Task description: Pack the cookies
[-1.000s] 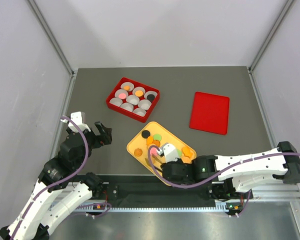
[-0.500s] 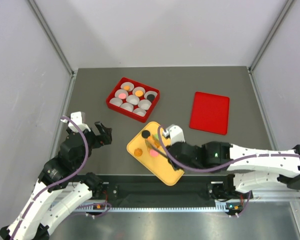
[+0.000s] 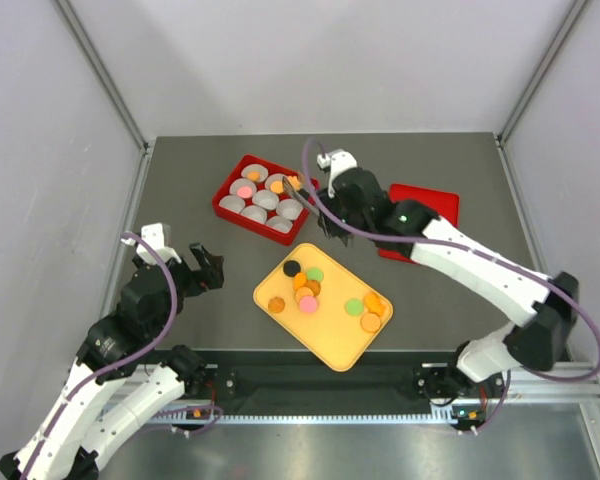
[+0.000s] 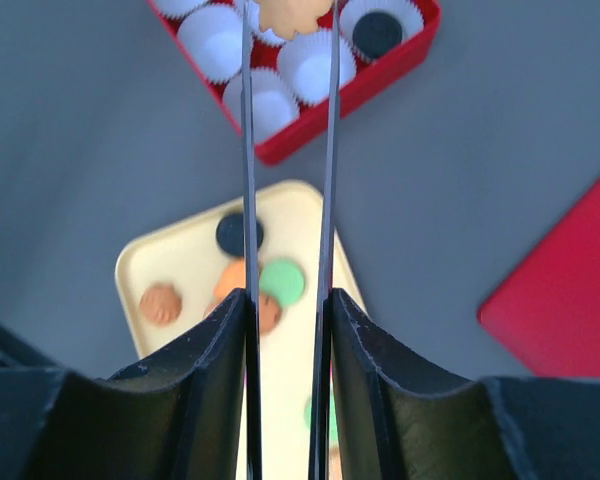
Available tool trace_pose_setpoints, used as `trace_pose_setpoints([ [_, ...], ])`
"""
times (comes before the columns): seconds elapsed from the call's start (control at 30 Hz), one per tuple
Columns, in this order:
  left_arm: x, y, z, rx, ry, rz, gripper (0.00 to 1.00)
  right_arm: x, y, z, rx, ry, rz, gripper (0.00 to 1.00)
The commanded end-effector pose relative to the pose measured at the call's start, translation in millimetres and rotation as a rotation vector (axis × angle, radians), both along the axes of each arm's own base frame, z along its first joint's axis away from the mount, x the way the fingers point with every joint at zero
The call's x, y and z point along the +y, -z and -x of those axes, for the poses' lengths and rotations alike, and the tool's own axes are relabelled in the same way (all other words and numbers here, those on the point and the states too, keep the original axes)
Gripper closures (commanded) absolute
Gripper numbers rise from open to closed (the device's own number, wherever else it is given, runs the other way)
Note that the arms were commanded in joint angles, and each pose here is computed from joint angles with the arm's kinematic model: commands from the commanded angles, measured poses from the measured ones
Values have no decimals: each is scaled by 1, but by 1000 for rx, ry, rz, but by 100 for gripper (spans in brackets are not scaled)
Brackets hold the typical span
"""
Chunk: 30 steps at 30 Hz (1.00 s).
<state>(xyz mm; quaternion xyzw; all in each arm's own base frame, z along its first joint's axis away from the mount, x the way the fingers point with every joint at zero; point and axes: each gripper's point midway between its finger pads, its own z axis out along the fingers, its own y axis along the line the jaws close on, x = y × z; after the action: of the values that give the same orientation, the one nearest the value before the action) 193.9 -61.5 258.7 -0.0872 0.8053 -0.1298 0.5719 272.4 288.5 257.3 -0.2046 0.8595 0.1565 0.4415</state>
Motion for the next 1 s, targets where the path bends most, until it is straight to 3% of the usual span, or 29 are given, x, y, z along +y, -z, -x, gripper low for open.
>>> trace_pose_setpoints([
  [0.0, -1, -1, -4, -6, -12, 4, 3, 32, -21, -42, -79, -58, -65, 69],
  [0.23, 2, -3, -2, -17, -22, 13, 3, 81, 22, -96, -16, -78, -33, 69],
  [0.5, 4, -5, -1, -26, -27, 21, 3, 102, 82, -118, 67, -72, 27, 71],
  [0.97, 3, -4, -2, -20, -27, 15, 3, 100, 80, -124, 43, -46, 34, 67],
])
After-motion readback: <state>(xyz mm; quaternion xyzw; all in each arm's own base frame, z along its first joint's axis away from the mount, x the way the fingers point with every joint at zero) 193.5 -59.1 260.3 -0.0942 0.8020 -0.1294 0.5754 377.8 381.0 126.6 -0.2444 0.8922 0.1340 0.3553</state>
